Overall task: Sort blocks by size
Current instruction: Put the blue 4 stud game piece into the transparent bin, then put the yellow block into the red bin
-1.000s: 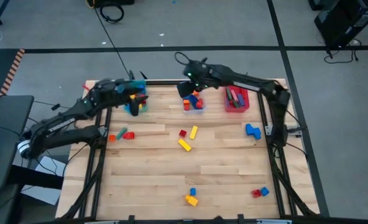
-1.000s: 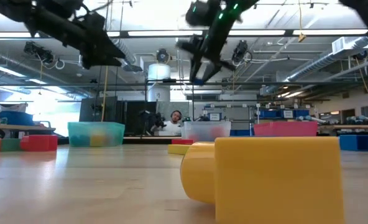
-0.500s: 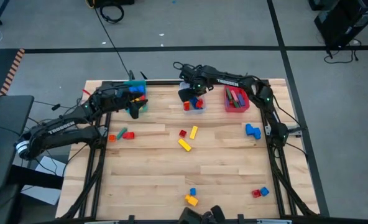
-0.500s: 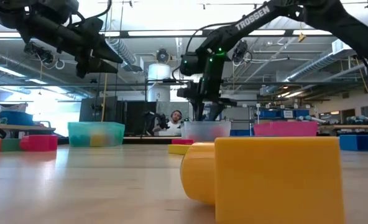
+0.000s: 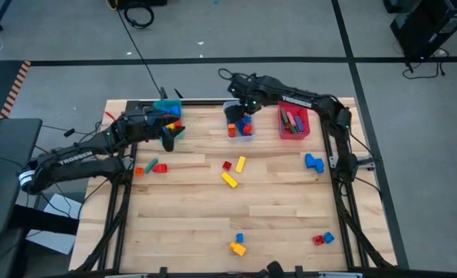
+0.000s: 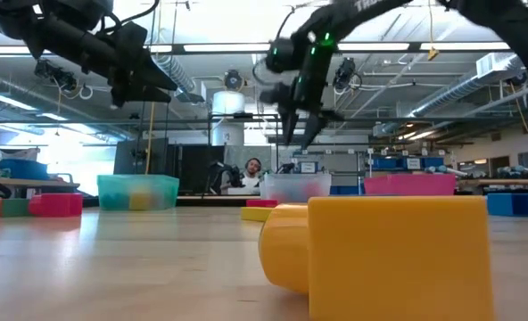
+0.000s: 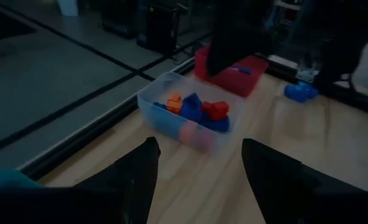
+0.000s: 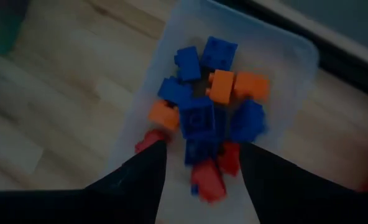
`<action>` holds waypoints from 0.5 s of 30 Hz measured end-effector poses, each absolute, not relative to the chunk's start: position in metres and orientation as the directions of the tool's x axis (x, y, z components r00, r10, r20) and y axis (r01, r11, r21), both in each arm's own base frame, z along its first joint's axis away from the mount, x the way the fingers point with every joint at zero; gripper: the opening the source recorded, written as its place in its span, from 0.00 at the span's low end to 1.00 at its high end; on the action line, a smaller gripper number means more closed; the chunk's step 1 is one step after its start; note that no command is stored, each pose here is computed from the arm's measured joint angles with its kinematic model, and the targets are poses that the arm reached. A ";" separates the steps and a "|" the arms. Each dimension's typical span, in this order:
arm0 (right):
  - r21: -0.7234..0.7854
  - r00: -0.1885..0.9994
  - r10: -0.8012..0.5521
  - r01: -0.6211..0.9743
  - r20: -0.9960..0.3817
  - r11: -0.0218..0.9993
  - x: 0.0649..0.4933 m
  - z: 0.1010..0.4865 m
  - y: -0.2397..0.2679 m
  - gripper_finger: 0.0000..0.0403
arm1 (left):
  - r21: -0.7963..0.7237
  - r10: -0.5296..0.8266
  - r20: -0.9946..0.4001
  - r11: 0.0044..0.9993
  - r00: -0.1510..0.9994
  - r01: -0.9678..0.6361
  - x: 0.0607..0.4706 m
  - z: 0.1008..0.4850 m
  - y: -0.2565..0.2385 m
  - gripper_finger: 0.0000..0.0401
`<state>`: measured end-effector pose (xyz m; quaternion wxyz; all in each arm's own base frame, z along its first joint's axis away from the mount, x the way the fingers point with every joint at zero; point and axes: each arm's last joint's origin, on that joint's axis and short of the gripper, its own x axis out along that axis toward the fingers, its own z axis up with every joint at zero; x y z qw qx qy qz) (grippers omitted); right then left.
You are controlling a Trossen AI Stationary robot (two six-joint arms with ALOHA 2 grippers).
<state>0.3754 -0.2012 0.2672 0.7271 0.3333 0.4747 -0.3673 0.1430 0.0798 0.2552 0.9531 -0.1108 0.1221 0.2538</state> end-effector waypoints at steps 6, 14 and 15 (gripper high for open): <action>0.122 0.328 -0.276 0.814 -0.903 0.568 0.364 0.311 -0.164 0.53 | -0.104 0.463 -0.272 0.857 0.844 -0.504 0.150 0.257 0.067 0.60; 0.085 0.350 -0.342 0.797 -0.872 0.598 0.336 0.332 -0.105 0.53 | -0.071 0.467 -0.273 0.862 0.841 -0.502 0.155 0.256 0.052 0.60; 0.083 0.343 -0.343 0.802 -0.874 0.592 0.330 0.331 -0.098 0.53 | -0.066 0.467 -0.279 0.863 0.839 -0.502 0.155 0.256 0.050 0.60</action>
